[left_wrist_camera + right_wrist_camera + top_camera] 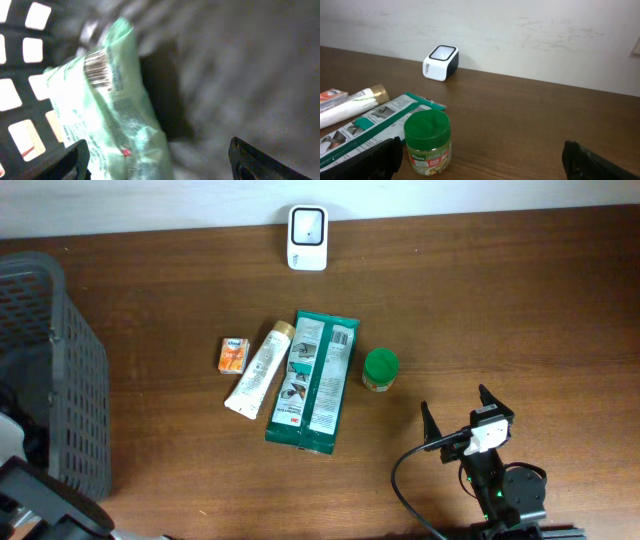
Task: Scan the item barcode
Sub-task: 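Grasp the pale green pouch in the basket with the left gripper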
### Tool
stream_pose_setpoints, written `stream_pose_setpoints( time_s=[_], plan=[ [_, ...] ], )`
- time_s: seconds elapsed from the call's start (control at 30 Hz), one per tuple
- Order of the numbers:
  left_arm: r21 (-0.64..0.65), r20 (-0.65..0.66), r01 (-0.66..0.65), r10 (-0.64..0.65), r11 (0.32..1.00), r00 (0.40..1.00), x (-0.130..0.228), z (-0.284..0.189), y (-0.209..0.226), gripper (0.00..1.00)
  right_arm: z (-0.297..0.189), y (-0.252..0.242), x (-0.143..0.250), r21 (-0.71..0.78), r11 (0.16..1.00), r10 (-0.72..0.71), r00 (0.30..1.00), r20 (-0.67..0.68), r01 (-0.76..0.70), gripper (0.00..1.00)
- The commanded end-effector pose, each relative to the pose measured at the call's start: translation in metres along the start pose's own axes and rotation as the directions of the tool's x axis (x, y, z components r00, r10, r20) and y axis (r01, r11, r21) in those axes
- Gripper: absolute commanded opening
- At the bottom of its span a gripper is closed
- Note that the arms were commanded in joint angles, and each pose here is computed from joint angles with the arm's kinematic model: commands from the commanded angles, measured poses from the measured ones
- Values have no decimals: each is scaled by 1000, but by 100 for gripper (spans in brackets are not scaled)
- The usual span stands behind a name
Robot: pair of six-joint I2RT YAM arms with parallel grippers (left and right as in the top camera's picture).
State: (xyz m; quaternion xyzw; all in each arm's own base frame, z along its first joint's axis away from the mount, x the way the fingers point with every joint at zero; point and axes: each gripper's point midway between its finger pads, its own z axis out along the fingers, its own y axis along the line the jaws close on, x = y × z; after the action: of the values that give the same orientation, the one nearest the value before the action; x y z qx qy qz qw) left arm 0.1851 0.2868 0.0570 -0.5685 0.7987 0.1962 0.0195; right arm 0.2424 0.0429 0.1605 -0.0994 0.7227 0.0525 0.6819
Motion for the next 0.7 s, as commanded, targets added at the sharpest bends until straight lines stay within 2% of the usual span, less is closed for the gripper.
stream_pose_setpoints(
  time_s=[0.0, 0.03, 0.13, 0.17, 0.2, 0.27, 0.3, 0.43, 0.57, 0.67],
  plan=[
    [-45, -9, 35, -36, 998, 999, 3, 8, 18, 84, 0, 1, 2, -7, 1000, -3, 1000, -2, 2, 98],
    [-46, -11, 35, -35, 998, 999, 3, 9, 18, 84, 0, 1, 2, -7, 1000, -3, 1000, -2, 2, 98],
    [-41, -11, 35, -36, 999, 999, 5, 15, 15, 73, 0, 1, 2, -7, 1000, -3, 1000, -2, 2, 98],
    [-48, -29, 27, -28, 998, 999, 10, 20, 15, 63, 0, 1, 2, -7, 1000, -3, 1000, -2, 2, 98],
    [-53, -39, 22, -24, 998, 999, 14, 23, 15, 44, 0, 1, 2, -7, 1000, -3, 1000, -2, 2, 98],
    [-53, -40, 22, -24, 998, 999, 14, 23, 15, 22, 0, 1, 2, -7, 1000, -3, 1000, -2, 2, 99],
    [-53, -39, 22, -24, 998, 999, 14, 23, 15, 0, 0, 1, 2, -7, 1000, -2, 1000, -3, 2, 98],
    [-11, 33, 46, -45, 999, 998, -21, -6, 9, 0, 0, 1, 2, -7, 1000, -3, 1000, -2, 2, 98],
    [136, 212, -14, -15, 991, 977, -81, -96, -23, 0, 0, 1, 2, -7, 1000, -3, 1000, -2, 2, 98],
    [153, 238, -55, 17, 987, 971, -79, -108, -40, 0, 0, 1, 2, -7, 1000, -3, 1000, -2, 2, 98]
  ],
)
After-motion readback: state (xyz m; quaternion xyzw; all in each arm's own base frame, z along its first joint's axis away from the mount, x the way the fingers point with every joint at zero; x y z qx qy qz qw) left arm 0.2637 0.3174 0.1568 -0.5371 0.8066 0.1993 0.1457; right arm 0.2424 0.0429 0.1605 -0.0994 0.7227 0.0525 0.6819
